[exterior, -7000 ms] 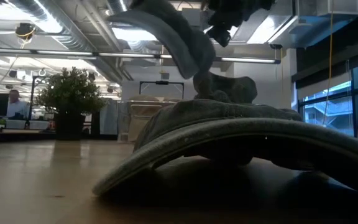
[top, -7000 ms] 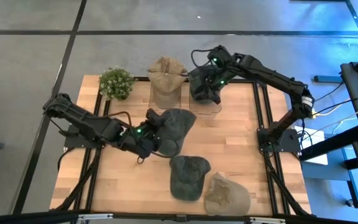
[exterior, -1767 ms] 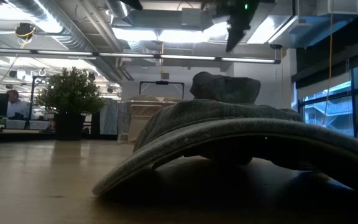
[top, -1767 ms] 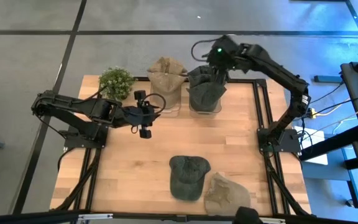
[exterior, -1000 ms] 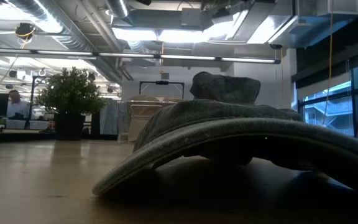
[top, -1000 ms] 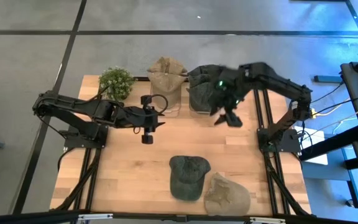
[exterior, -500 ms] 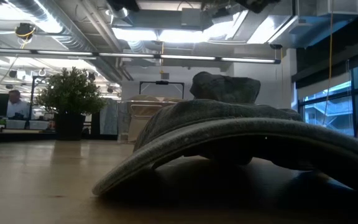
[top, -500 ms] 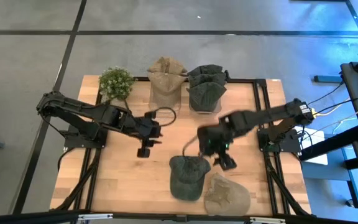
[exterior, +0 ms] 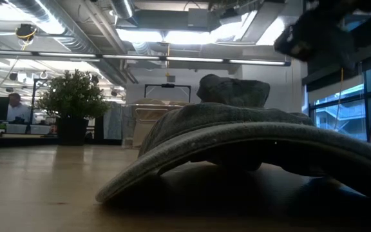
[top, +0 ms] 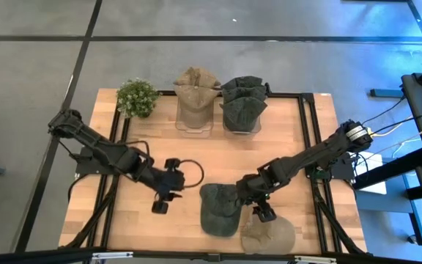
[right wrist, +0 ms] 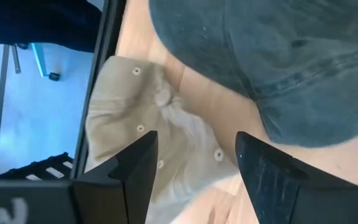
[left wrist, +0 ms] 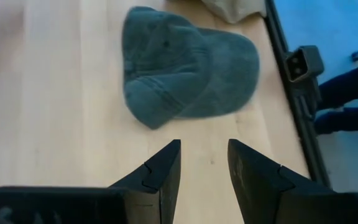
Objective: Pick & Place hat
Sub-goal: Put the brown cap into the left transparent bin
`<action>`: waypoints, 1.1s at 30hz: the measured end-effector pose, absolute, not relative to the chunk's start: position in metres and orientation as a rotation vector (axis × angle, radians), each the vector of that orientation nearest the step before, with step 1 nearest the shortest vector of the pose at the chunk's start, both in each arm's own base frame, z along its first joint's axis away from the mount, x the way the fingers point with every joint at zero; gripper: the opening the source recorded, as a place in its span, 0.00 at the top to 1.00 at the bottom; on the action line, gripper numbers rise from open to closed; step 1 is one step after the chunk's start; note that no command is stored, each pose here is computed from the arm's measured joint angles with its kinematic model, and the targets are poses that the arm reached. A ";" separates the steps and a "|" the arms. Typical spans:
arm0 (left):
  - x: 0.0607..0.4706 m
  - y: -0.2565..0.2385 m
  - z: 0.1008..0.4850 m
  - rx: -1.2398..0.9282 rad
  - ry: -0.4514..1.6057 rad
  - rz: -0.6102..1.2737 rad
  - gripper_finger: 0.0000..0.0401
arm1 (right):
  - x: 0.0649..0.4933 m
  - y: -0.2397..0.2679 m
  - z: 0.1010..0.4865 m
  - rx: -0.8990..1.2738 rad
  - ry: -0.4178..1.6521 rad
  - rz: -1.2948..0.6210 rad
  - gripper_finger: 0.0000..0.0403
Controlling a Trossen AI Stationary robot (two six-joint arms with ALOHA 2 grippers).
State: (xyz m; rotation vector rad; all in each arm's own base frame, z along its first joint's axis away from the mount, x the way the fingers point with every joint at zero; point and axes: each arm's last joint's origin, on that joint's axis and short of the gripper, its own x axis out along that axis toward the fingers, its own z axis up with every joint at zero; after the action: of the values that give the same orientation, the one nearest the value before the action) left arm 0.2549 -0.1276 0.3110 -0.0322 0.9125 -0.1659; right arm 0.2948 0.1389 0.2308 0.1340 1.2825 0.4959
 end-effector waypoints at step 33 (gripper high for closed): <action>0.246 -0.147 0.310 -0.017 0.863 -0.078 0.68 | 0.276 0.137 0.170 0.470 1.356 0.587 0.97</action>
State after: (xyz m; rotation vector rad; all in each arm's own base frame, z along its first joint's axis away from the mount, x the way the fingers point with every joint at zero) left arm 0.2462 -0.1473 0.3103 -0.0173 0.8625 -0.0781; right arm 0.2763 0.1374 0.1701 0.4700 1.3558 0.5869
